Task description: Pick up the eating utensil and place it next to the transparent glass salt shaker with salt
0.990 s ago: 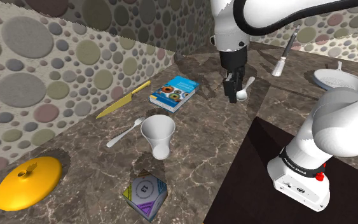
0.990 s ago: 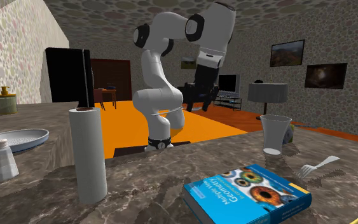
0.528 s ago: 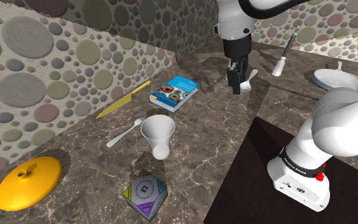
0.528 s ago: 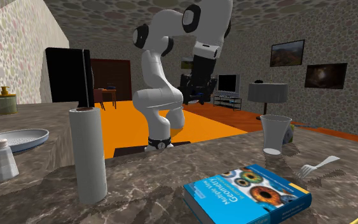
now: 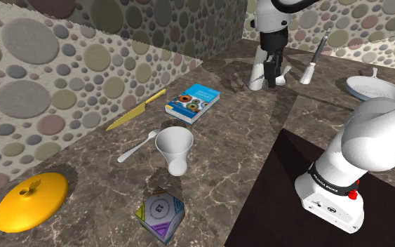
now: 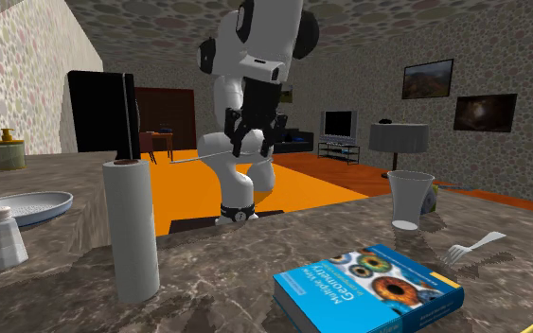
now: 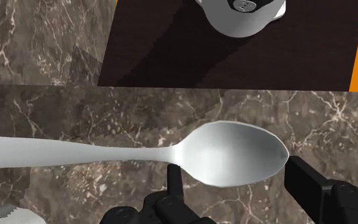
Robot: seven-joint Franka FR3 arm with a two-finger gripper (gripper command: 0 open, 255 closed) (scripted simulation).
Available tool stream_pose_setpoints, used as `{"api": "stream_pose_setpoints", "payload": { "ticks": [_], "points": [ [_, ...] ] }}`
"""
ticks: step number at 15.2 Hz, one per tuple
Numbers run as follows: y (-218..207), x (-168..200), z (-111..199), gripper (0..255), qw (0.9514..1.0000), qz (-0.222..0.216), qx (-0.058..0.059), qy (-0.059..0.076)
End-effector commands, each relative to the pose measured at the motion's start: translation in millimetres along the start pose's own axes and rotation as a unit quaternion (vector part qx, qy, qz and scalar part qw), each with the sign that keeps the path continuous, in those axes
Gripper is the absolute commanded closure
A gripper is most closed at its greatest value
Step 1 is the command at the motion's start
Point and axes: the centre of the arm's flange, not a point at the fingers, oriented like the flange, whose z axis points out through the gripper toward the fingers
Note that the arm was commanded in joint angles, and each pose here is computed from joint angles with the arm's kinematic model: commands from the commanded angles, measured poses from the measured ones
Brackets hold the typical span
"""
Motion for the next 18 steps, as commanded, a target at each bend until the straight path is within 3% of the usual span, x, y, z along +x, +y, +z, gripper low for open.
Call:
{"api": "stream_pose_setpoints", "payload": {
  "ticks": [1, 18],
  "points": [
    [27.7, 0.8, 4.8, 255, 1.0000, -0.001, 0.000, 0.000],
    [251.2, -7.6, 23.1, 255, 1.0000, -0.001, 0.000, 0.000]
  ]
}}
